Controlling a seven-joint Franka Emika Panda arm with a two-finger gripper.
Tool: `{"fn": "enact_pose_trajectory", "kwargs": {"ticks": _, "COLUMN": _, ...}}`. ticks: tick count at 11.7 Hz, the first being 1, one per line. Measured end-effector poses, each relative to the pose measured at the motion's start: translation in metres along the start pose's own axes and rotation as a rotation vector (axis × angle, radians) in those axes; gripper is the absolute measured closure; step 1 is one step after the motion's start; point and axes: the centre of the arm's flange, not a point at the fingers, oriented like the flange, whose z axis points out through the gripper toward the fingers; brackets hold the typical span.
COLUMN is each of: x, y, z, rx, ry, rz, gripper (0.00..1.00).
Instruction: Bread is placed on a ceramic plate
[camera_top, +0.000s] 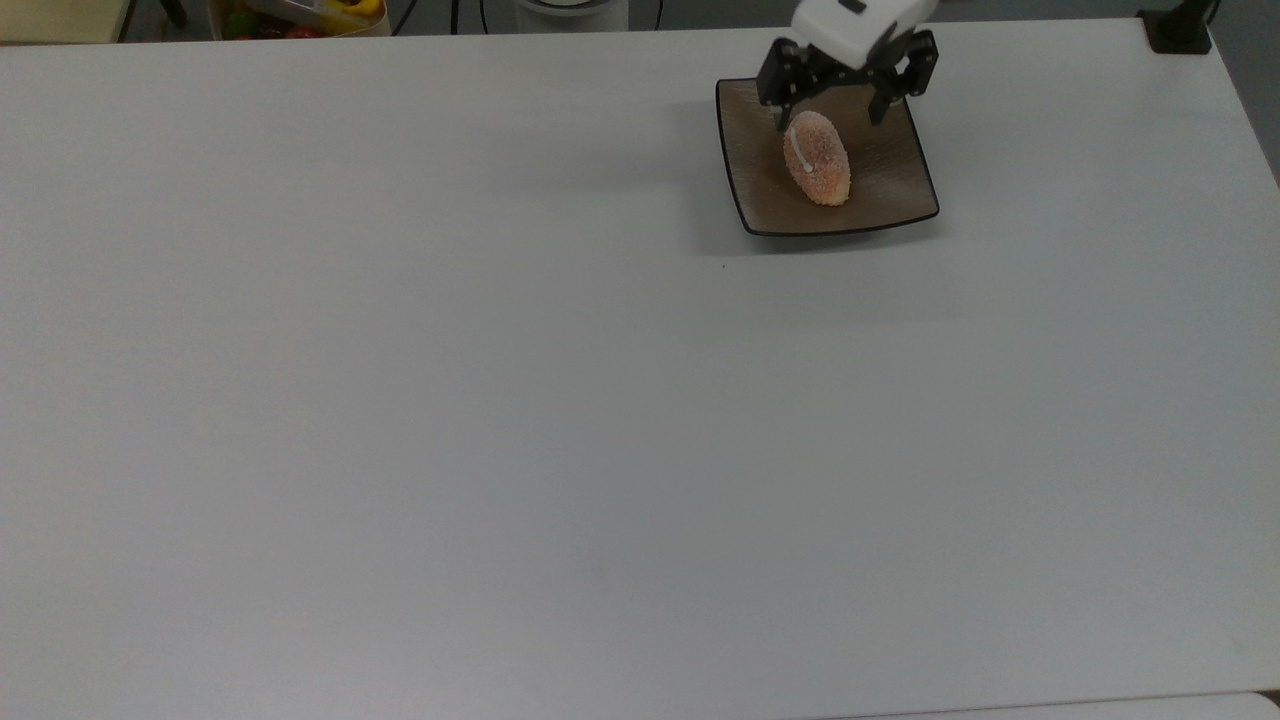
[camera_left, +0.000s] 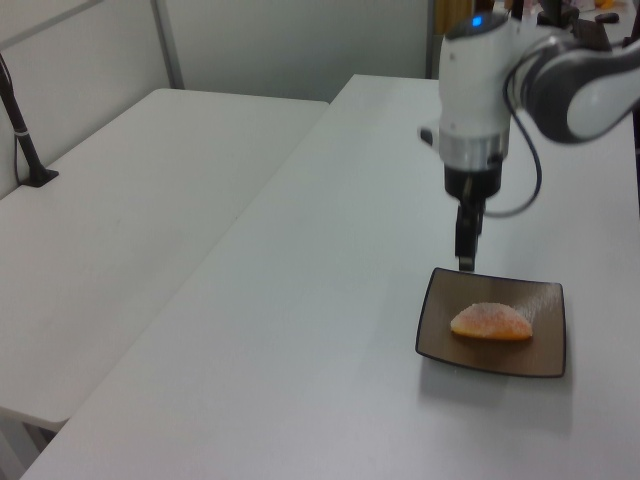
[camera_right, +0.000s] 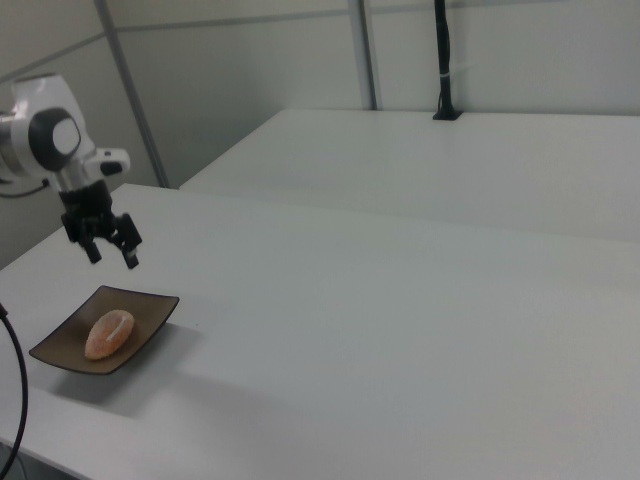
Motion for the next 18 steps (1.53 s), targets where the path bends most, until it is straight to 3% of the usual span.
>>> {"fn": "enact_pose_trajectory", "kwargs": {"ticks": 4, "x": 0.002, "y": 0.079, "z": -0.096, "rx": 0.012, "ry": 0.076, "rz": 0.139, "gripper": 0.0}}
{"fn": "enact_pose_trajectory", "kwargs": {"ticks": 11, "x": -0.012, "y": 0.208, "z": -0.148, "rx": 0.01, "ry": 0.075, "rz": 0.363, "gripper": 0.0}}
{"fn": "enact_pose_trajectory", "kwargs": {"ticks": 13, "x": -0.012, "y": 0.233, "z": -0.15, "rx": 0.013, "ry": 0.077, "rz": 0.315, "gripper": 0.0}}
{"fn": "enact_pose_trajectory", "kwargs": {"ticks": 18, "x": -0.012, "y": 0.277, "z": -0.148, "rx": 0.079, "ry": 0.09, "rz": -0.006, "gripper": 0.0}}
